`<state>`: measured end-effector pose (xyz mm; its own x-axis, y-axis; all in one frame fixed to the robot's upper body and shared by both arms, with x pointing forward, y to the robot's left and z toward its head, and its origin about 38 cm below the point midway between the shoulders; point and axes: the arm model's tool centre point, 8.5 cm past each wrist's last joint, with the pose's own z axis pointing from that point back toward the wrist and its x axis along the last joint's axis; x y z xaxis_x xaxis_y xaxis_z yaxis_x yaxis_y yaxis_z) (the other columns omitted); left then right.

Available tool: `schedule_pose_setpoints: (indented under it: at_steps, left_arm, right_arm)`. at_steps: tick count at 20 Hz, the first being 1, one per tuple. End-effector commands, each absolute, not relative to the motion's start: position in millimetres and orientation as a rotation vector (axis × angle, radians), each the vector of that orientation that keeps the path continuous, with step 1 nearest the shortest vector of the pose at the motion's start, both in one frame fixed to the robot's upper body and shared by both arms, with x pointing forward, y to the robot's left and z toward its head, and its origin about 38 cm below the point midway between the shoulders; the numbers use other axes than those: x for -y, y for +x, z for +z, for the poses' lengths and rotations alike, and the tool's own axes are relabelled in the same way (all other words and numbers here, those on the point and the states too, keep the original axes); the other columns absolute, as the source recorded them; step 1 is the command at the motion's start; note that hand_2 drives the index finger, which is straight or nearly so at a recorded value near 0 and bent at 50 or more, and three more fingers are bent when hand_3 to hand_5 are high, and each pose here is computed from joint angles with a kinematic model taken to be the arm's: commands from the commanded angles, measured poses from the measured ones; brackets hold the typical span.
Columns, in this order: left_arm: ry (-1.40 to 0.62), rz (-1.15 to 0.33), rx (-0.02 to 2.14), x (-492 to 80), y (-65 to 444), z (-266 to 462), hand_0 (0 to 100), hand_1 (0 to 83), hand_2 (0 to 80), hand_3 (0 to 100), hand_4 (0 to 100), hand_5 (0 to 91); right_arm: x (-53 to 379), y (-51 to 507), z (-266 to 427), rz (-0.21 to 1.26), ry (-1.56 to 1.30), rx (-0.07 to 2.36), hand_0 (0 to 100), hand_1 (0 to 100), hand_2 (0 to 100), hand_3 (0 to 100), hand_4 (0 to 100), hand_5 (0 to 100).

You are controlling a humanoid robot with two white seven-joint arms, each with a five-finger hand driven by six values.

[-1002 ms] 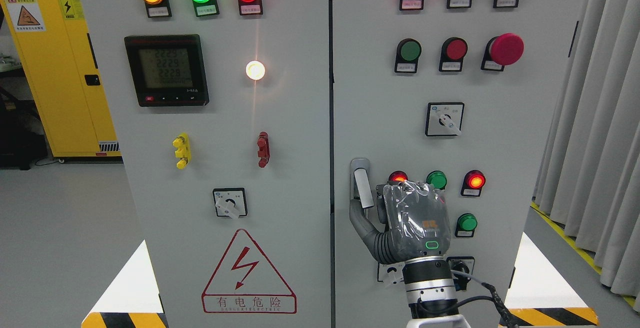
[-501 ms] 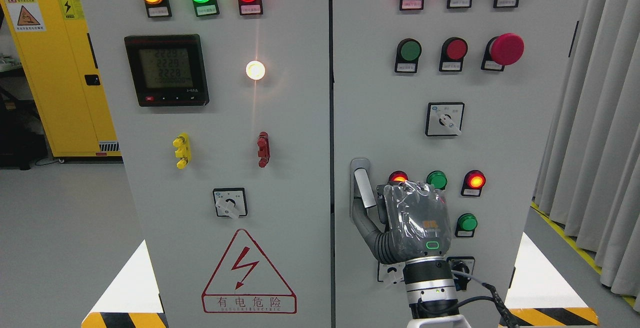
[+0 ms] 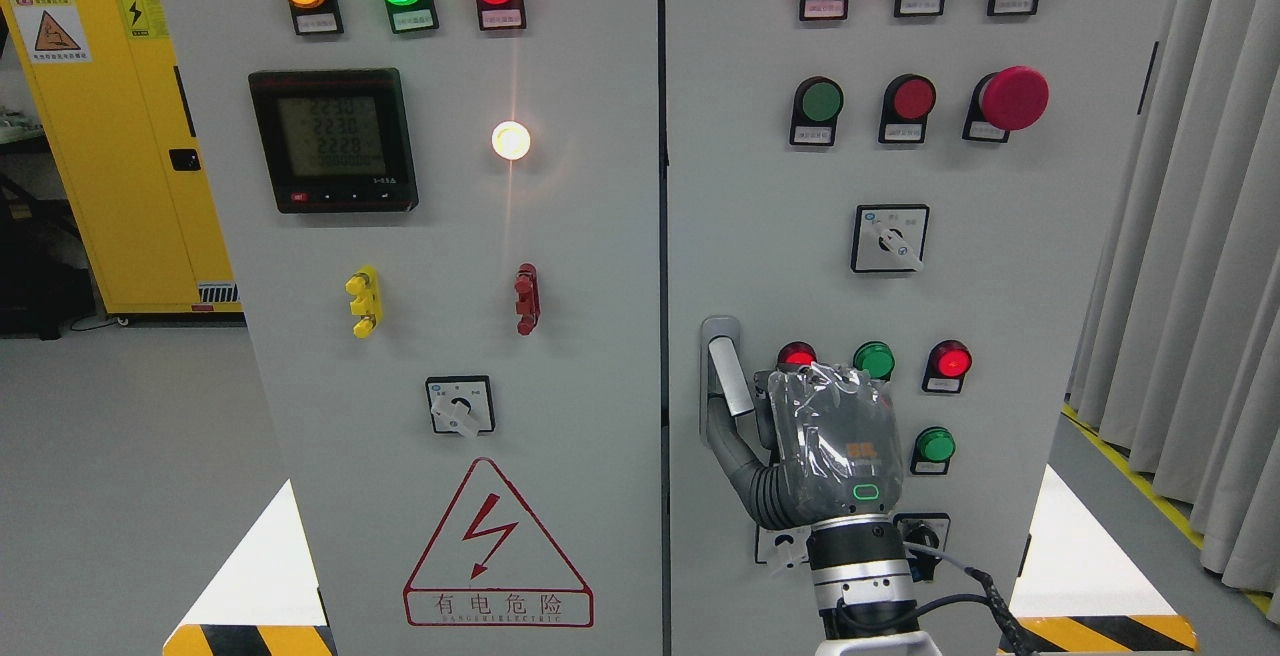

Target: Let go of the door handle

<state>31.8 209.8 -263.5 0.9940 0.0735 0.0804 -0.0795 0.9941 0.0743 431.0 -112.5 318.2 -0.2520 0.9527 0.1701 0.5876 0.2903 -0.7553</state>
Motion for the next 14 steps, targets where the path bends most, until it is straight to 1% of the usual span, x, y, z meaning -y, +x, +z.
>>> schedule_pose_setpoints:
  at_steps: [1, 9, 14]
  left_arm:
    - [0.076, 0.078, 0.09, -209.5, 36.2, -263.5, 12, 55.6, 0.0, 0, 0, 0.0]
    - [0.076, 0.078, 0.09, -209.5, 36.2, -263.5, 12, 55.6, 0.0, 0, 0, 0.0]
    - [0.076, 0.078, 0.09, -209.5, 36.2, -263.5, 12, 55.6, 0.0, 0, 0, 0.0]
  right_arm:
    - [113.7, 430.0, 319.0, 0.746, -1.378, 1.943, 62, 52, 100, 100, 100, 100]
    - [118.9, 431.1, 318.4, 0.739, -1.386, 1.932, 66, 51, 100, 100, 100, 100]
    - [119.8, 431.3, 318.5, 0.737, -1.387, 1.931, 72, 50, 99, 100, 100, 100]
